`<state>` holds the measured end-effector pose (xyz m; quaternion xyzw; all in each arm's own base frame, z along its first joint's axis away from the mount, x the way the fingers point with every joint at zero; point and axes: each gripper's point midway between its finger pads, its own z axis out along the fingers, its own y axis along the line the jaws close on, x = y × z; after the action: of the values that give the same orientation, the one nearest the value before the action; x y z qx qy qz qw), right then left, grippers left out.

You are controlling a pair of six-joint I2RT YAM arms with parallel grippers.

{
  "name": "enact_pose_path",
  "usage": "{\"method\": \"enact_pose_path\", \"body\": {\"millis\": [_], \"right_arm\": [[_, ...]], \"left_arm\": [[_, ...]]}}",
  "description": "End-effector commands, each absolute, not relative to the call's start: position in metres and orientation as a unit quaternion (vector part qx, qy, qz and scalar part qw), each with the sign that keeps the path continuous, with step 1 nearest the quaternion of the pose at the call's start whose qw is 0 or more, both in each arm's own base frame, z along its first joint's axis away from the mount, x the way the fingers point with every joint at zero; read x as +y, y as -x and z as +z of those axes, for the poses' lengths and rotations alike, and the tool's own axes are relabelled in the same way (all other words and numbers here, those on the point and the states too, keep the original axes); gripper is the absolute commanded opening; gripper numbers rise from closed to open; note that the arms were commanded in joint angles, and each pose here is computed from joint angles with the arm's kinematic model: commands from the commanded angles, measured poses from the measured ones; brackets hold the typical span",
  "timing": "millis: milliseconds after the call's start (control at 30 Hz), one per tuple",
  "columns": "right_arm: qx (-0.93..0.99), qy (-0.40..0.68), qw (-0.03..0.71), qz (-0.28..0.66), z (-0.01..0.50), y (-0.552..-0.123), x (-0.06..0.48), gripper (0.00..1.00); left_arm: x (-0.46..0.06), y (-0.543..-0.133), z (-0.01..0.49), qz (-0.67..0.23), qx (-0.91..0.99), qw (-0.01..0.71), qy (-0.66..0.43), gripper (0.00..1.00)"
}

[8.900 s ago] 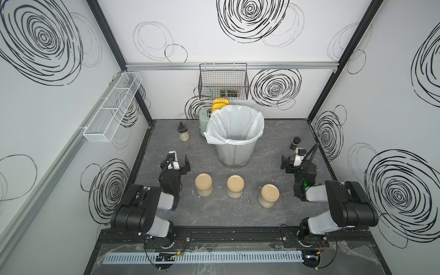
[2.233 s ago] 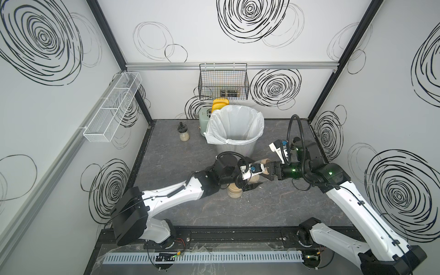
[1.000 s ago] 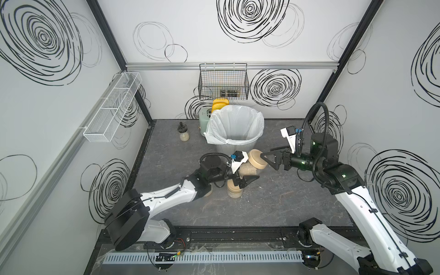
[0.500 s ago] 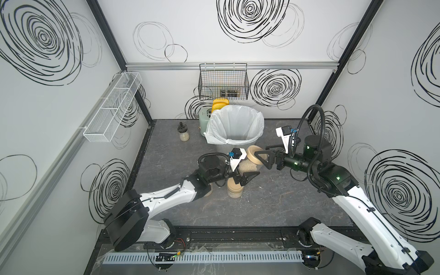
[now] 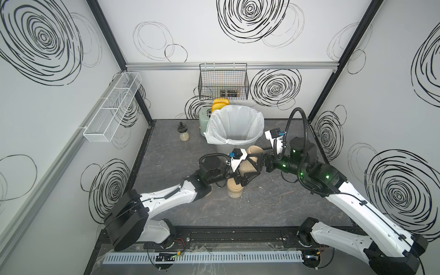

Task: Empty moldy rice from jars
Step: Unscrew the lid from the jar.

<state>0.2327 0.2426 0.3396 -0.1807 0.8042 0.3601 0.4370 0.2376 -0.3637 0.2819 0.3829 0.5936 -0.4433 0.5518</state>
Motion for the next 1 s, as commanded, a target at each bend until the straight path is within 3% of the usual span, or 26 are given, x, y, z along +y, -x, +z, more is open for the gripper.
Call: {"method": "enact_pose_path", "body": {"millis": [0,367,967], "right_arm": [[0.787,0.174,0.475,0.353,0.36,-0.236,0.236,0.93],[0.757,0.221,0.481,0.382,0.366,-0.22,0.244,0.73],[0.587,0.476,0.445,0.481,0.395,-0.142,0.283,0.72]], "left_arm": [[-0.357,-0.228,0.343,-0.461,0.519,0.615,-0.374,0.51],[-0.358,-0.202,0.348,-0.516,0.488,0.566,-0.418,0.5],[-0.332,-0.13,0.381,-0.657,0.381,0.431,-0.487,0.49]]}}
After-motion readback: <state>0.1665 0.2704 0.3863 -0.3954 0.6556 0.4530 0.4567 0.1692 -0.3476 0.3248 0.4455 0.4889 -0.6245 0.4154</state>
